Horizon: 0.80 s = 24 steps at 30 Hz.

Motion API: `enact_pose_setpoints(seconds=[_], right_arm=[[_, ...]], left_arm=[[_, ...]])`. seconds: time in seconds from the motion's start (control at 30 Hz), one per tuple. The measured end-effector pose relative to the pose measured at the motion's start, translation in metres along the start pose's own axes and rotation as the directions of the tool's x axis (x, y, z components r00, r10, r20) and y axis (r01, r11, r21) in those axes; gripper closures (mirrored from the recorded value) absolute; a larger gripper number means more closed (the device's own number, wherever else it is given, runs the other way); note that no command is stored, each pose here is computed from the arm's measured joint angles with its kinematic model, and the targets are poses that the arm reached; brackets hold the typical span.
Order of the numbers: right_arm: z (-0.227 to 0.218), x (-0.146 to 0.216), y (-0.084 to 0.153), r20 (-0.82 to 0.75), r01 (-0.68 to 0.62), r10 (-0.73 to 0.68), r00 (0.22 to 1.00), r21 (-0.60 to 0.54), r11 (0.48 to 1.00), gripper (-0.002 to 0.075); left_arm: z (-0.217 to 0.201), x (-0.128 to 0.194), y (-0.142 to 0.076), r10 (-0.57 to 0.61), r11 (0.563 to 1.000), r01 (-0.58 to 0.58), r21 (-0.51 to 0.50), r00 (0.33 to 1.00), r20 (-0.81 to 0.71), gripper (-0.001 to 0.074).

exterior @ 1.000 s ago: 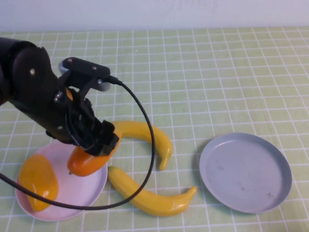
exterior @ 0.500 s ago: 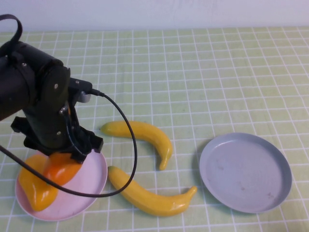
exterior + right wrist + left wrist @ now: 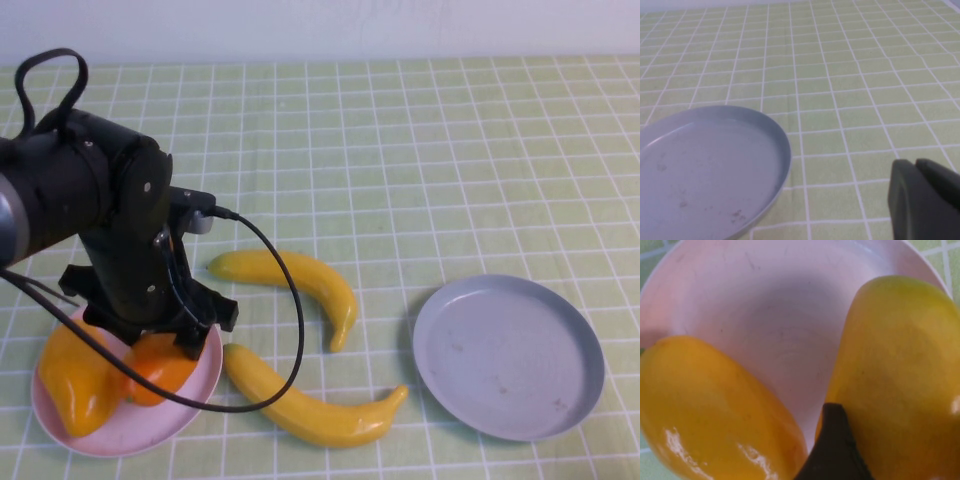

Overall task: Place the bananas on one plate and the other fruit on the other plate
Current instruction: Put one type of fruit in the left plate, then put another type of fruit in the right plate

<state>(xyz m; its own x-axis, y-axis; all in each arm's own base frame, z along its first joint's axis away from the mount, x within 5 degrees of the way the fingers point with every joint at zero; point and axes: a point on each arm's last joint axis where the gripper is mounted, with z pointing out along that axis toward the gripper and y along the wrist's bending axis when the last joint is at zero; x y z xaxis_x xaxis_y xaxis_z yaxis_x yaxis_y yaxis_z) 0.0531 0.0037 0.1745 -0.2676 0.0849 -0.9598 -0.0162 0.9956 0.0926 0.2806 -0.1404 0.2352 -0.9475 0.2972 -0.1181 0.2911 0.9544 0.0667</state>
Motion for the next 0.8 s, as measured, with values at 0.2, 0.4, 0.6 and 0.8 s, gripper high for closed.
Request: enact_pose_setpoints(seconds=[0.2,0.4,0.6,0.8], right_arm=[[0.0,0.0,0.0,0.0,0.0,0.0,1.0,0.0,1.0,0.0742],[0.0,0.0,0.0,0.0,0.0,0.0,1.0,0.0,1.0,0.0742],[0.0,0.0,0.0,0.0,0.0,0.0,1.0,0.0,1.0,0.0742],[0.0,0.0,0.0,0.0,0.0,0.0,1.0,0.0,1.0,0.0742]], left_arm=[[0.0,0.002,0.0,0.003,1.0,-0.003,-0.003,1.0,-0.021,0.023],[0.0,0.003,0.002,0.005,1.0,-0.006,-0.024,1.0,-0.031,0.0078],[0.0,0.005,0.004,0.007,0.999,-0.009,-0.043,0.998,-0.056,0.0113],[-0.011,0.002,0.005,0.027,0.998,-0.03,-0.048,0.997,-0.072,0.0545]])
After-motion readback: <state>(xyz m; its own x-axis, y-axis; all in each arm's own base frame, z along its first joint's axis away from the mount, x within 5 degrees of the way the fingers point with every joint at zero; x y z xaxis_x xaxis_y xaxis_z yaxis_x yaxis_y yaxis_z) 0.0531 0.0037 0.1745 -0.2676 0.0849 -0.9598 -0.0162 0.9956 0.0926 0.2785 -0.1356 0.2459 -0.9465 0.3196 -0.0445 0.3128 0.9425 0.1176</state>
